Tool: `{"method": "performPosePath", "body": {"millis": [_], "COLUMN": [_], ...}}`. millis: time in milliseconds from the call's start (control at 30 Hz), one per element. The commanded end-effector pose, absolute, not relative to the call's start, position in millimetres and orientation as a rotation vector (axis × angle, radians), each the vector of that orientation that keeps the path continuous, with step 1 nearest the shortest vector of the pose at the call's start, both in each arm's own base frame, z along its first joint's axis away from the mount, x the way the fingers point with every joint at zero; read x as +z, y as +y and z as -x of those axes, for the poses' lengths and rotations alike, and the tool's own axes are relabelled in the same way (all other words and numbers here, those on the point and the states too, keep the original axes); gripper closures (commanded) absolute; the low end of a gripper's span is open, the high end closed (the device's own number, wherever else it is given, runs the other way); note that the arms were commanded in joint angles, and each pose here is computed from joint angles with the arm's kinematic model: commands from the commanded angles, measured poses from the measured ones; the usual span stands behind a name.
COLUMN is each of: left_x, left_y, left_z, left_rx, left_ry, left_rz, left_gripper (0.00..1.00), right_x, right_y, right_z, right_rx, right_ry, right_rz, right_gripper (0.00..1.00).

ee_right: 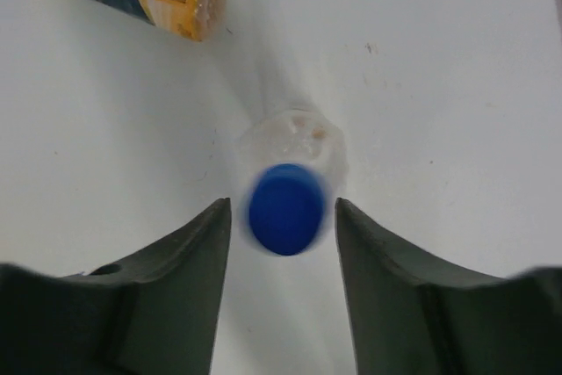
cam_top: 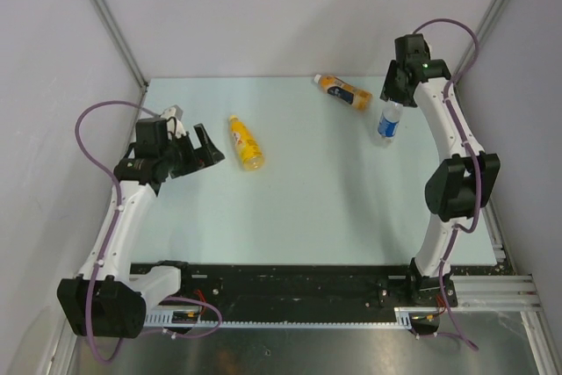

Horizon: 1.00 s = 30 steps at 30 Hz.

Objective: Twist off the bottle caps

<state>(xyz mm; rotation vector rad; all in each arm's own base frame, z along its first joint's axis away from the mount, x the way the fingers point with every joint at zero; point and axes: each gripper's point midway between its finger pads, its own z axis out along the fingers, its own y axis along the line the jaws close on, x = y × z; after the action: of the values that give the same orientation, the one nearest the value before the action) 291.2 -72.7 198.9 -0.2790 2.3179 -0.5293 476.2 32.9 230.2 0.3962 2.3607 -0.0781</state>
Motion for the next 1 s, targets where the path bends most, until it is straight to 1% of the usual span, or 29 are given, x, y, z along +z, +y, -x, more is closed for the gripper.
{"method": "performPosePath", "body": {"millis": [0, 200, 267, 333, 500, 700, 833, 967], "left_x": [203, 214, 220, 226, 234, 247, 262, 250], "left_y": [-81, -83, -84, -85, -89, -103, -131, -169], "left_z": [-292, -291, -290, -288, -285, -284, -287, -289], "left_rx": [-0.584, -0.592, -0.594, -0.594, -0.612, -0.580, -0.641, -0.640], "left_ry": [2.300, 2.271, 2.249, 2.230, 2.203, 2.168, 2.153, 2.182], "left_rz": [0.175, 0.121, 0.097, 0.072, 0.022, -0.110, -0.195, -0.338], "left_gripper": [0.01, 0.01, 0.01, 0.01, 0.01, 0.01, 0.01, 0.01], "right_x": [238, 237, 242, 249, 270, 291, 288, 278], "right_y": [30, 28, 27, 27, 36, 76, 116, 155], "right_z": [-481, -477, -474, -469, -452, -413, -383, -354], "right_rx": [-0.074, -0.073, -0.074, -0.065, 0.001, 0.125, 0.325, 0.625], "right_ry": [2.351, 2.368, 2.363, 2.356, 2.346, 2.352, 2.367, 2.328], "right_rz": [-0.378, -0.359, -0.353, -0.341, -0.272, -0.110, 0.008, 0.095], "right_gripper": [0.54, 0.84, 0.93, 0.98, 1.00, 1.00, 1.00, 1.00]}}
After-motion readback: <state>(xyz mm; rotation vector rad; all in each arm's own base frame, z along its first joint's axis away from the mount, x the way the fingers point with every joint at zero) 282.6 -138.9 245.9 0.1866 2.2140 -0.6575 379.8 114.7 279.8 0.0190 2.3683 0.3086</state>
